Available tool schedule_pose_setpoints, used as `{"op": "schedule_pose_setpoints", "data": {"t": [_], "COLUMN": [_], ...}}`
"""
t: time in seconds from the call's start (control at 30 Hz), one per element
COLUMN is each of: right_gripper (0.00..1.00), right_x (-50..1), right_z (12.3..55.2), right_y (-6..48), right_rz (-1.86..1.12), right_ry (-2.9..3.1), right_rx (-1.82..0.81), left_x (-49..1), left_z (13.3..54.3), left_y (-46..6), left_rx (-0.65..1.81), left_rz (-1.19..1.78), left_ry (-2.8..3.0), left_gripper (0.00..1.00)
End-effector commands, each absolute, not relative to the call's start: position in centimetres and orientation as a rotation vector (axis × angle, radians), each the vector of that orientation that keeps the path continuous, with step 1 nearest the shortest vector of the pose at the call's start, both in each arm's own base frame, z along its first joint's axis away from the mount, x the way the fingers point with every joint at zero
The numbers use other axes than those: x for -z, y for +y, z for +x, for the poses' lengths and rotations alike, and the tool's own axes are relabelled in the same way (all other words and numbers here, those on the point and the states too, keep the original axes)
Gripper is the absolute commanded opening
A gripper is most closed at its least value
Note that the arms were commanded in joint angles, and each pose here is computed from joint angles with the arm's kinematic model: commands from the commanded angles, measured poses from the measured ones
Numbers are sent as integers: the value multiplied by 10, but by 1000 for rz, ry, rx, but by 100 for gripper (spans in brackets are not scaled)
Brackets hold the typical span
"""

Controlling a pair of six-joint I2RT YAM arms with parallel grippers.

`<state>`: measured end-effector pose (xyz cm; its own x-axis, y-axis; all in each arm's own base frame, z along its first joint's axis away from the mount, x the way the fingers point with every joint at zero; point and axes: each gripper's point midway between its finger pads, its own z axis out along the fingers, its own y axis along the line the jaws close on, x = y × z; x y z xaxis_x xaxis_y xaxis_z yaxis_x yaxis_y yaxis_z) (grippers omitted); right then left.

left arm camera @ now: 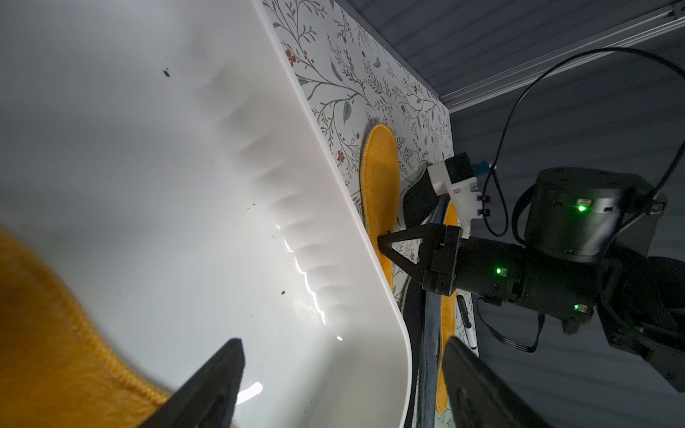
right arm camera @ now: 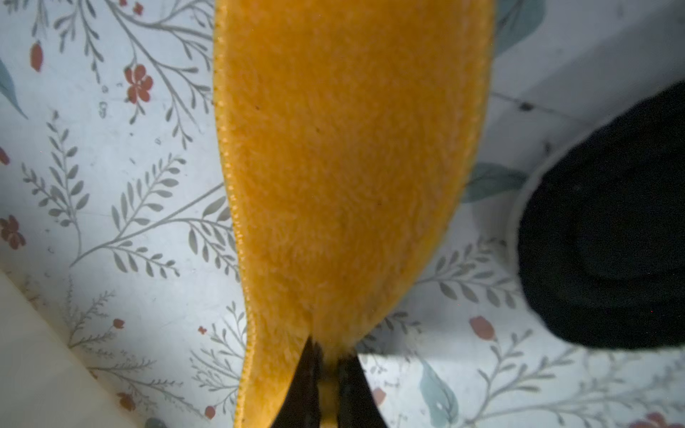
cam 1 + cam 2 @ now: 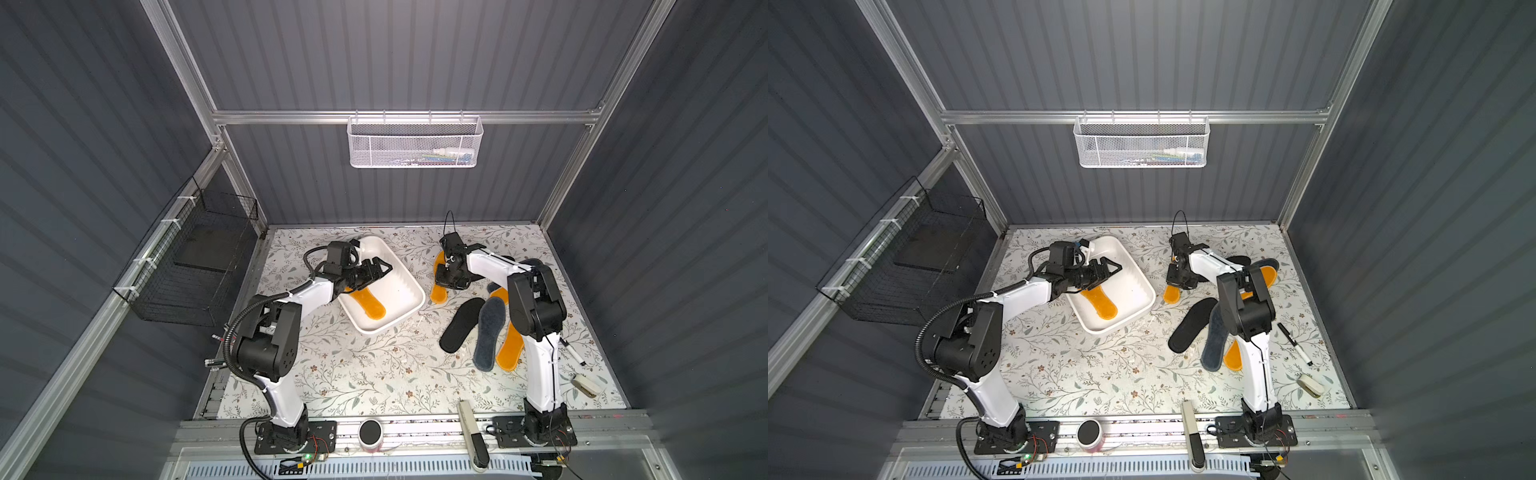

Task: Put the insoles into the storage box
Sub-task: Pick up the insole from the center of the board.

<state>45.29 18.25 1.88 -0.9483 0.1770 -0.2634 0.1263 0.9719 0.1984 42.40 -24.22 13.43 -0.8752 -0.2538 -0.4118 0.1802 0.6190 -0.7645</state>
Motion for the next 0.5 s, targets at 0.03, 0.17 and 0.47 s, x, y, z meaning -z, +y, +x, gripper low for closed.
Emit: {"op": "schedule_pose_setpoints", "data": {"t": [0.03,0.17,0.47], "right_gripper": [6,4,3], "right_x": [-11,-37,-120], "right_z": [441,450,450], "right_y": [180,187,198], "right_rz": [189,106,-37], "right_ry": [2856,2766,2581], "right_rx": [-277,-345,-495], "left_x": [-130,-127,-125], "left_z": [420,419,418], "left_y": [-238,-238,-237], "left_rx": [1186,1185,1170], "left_rz": [-78,-82,-81], "left_ry": [2378,2387,2397], "left_gripper": [85,85,84]}}
